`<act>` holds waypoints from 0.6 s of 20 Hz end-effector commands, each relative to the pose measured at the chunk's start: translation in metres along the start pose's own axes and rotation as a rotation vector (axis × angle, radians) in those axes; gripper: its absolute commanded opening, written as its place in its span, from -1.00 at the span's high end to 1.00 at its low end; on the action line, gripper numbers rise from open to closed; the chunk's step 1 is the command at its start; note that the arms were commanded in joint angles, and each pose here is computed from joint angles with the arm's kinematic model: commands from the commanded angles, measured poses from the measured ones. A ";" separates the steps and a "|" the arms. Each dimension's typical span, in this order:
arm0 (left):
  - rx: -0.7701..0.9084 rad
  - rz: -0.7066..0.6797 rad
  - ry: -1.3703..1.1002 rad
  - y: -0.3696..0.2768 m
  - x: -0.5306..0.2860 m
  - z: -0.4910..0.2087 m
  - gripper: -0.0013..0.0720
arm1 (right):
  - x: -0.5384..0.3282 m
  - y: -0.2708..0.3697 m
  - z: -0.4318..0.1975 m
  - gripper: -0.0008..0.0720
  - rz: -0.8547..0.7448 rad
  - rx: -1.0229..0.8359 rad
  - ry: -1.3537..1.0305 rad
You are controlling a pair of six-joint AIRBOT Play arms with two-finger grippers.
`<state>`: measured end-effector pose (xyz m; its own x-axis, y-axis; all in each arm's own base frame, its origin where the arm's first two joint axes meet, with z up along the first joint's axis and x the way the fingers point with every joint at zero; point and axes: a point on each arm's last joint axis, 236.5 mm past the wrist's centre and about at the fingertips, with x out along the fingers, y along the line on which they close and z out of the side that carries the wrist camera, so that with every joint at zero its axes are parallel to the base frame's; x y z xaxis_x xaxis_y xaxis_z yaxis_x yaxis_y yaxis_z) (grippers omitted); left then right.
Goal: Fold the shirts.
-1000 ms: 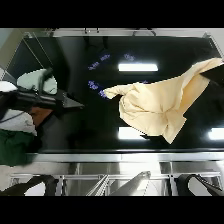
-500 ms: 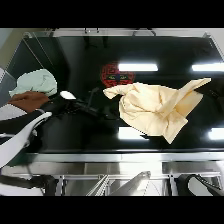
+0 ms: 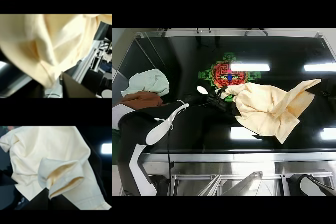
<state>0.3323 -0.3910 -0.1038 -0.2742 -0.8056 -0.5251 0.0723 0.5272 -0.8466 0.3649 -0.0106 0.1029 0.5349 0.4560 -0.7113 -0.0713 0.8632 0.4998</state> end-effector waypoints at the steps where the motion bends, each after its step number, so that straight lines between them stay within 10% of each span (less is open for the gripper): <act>1: 0.023 -0.031 0.074 -0.009 0.008 -0.001 0.97 | 0.000 -0.001 0.002 0.92 -0.003 -0.004 -0.008; 12: 0.538 -0.120 -0.141 -0.196 -0.224 -0.052 0.91 | -0.095 0.066 0.017 0.92 -0.040 -0.210 -0.247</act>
<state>0.3403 -0.3376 0.1006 -0.2869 -0.8664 -0.4087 0.3834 0.2871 -0.8778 0.3410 -0.0047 0.1595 0.6251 0.4190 -0.6586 -0.1525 0.8930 0.4234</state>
